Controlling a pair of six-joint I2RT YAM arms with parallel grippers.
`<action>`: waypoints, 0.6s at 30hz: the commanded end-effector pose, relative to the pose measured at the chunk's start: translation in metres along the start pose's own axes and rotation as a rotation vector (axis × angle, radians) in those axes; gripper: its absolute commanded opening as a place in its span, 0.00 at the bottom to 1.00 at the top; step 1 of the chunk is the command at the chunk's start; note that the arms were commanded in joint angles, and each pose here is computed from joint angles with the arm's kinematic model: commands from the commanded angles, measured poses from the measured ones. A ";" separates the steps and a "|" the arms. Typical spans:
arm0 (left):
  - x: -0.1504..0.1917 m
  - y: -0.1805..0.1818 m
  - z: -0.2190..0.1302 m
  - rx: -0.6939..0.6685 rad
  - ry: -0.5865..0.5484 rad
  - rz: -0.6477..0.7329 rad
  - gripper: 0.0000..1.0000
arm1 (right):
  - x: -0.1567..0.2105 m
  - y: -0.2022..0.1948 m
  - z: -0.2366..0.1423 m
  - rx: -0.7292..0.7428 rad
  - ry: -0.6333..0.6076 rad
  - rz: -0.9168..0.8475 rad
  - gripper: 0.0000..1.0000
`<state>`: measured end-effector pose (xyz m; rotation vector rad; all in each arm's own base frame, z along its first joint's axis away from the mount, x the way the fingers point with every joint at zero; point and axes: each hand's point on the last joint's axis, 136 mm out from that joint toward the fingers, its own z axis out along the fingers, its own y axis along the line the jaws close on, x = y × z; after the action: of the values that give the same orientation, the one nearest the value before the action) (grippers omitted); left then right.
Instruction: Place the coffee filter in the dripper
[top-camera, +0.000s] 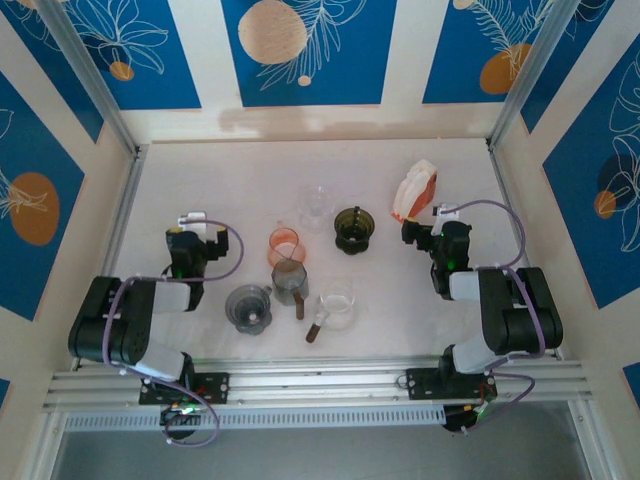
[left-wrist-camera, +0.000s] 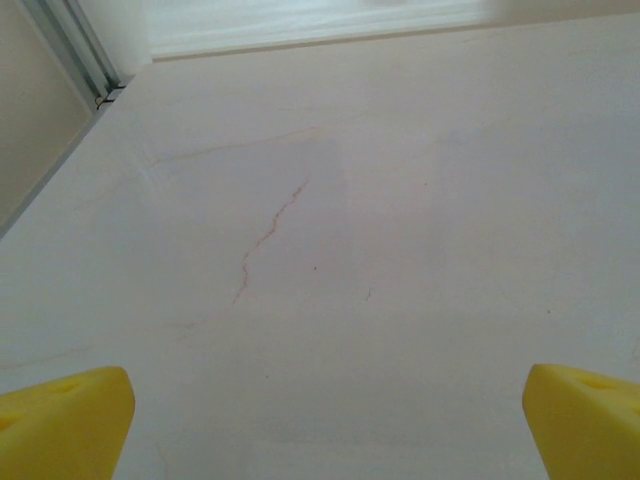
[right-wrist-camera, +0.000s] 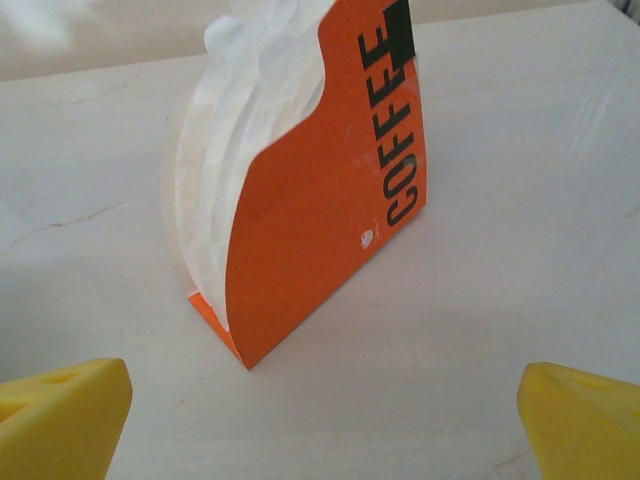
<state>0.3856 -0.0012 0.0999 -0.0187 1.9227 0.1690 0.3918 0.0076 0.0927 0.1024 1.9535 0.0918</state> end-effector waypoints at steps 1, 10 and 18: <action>-0.026 0.007 -0.002 -0.020 0.009 -0.006 1.00 | -0.013 0.000 -0.006 0.034 -0.018 -0.018 0.99; -0.085 0.025 -0.029 -0.074 -0.107 -0.209 1.00 | -0.025 0.002 -0.017 0.141 0.065 0.017 0.99; -0.087 0.066 -0.058 -0.269 -0.090 -0.679 1.00 | -0.035 -0.042 -0.063 0.444 0.090 0.437 0.99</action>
<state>0.3727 0.0254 0.2133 -0.4801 1.7288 0.0159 0.3705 -0.0062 0.1358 0.4138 2.0303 -0.0383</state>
